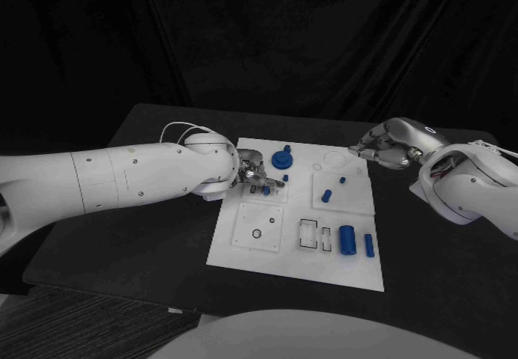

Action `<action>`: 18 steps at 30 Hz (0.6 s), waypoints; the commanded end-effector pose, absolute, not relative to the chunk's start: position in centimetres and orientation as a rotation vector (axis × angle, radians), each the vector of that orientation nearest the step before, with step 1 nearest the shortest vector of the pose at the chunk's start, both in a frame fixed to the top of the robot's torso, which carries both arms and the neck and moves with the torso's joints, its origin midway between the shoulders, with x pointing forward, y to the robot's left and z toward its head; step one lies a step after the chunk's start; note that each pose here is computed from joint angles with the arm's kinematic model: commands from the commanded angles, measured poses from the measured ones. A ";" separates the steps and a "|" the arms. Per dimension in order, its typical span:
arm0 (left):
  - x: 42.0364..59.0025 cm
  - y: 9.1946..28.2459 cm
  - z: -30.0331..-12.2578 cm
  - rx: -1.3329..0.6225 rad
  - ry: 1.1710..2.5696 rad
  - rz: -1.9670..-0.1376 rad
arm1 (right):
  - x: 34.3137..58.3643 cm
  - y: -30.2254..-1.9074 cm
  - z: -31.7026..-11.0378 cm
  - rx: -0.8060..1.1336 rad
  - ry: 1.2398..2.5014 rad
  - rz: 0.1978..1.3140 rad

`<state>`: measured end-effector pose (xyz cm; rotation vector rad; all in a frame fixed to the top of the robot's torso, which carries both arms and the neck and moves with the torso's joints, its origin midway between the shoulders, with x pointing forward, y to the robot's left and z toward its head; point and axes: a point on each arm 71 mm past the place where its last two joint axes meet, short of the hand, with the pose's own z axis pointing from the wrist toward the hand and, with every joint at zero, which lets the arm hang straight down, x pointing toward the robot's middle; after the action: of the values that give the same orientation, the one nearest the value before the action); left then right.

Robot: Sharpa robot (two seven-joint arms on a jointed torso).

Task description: Assemble the parts on the task board

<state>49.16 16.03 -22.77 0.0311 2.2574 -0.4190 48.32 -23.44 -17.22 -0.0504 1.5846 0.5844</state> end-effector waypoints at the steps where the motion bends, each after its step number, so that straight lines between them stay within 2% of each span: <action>1: 49.1 15.9 -22.8 0.032 2.257 -0.433 | 48.3 -23.5 -17.3 -0.042 1.592 0.570; 10: 48.6 16.8 -21.9 0.030 2.140 -0.454 | 48.2 -23.8 -17.3 -0.038 1.588 0.568; 18: 48.3 18.2 -18.3 0.047 1.901 -0.495 | 48.2 -24.1 -17.2 -0.030 1.579 0.563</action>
<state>48.10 18.60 -19.80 0.0117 2.0700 -0.4478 48.19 -24.00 -17.19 -0.0436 1.5844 0.5761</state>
